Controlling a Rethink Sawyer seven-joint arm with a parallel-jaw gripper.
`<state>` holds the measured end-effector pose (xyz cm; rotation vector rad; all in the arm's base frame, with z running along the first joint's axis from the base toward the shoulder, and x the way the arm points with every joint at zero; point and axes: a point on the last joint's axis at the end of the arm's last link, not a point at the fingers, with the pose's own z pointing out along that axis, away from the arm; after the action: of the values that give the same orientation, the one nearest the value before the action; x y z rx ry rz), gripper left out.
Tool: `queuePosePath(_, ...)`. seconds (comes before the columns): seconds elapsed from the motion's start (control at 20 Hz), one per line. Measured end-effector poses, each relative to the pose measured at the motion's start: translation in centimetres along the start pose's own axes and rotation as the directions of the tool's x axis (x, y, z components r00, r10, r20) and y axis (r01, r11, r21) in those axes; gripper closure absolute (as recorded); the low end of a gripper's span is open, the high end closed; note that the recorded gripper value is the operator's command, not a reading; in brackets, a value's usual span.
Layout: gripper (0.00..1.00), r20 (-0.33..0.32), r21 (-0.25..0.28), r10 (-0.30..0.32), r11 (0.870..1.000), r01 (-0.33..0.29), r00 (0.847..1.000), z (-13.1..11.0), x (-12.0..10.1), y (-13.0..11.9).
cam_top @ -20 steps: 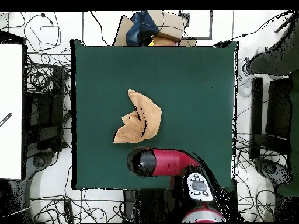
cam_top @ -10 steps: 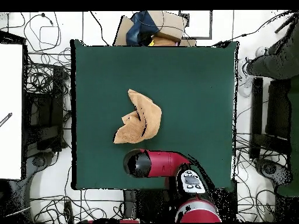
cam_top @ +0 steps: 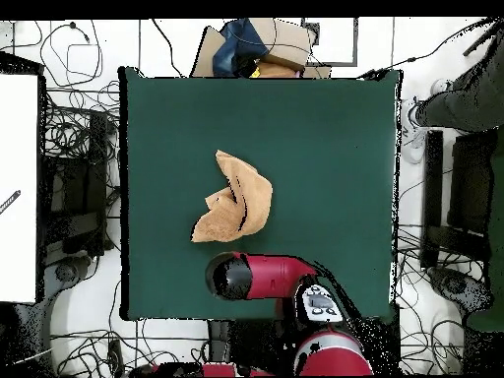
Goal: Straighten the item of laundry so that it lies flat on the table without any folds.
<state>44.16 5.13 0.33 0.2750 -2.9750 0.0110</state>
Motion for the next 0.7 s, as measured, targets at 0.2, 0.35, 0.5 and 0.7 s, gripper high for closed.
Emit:
queuePosePath(0.2,0.0,-0.002,-0.004,-0.007,1.0,0.007,1.0,0.7,0.2,0.5)
queuePosePath(0.35,0.0,-0.001,-0.008,-0.016,1.0,0.016,1.0,1.5,0.4,1.0)
queuePosePath(0.5,0.0,0.01,-0.01,-0.028,1.0,0.028,1.0,2.3,0.5,1.7)
queuePosePath(0.7,0.0,0.036,-0.012,-0.046,0.999,0.046,0.998,3.6,0.7,2.9)
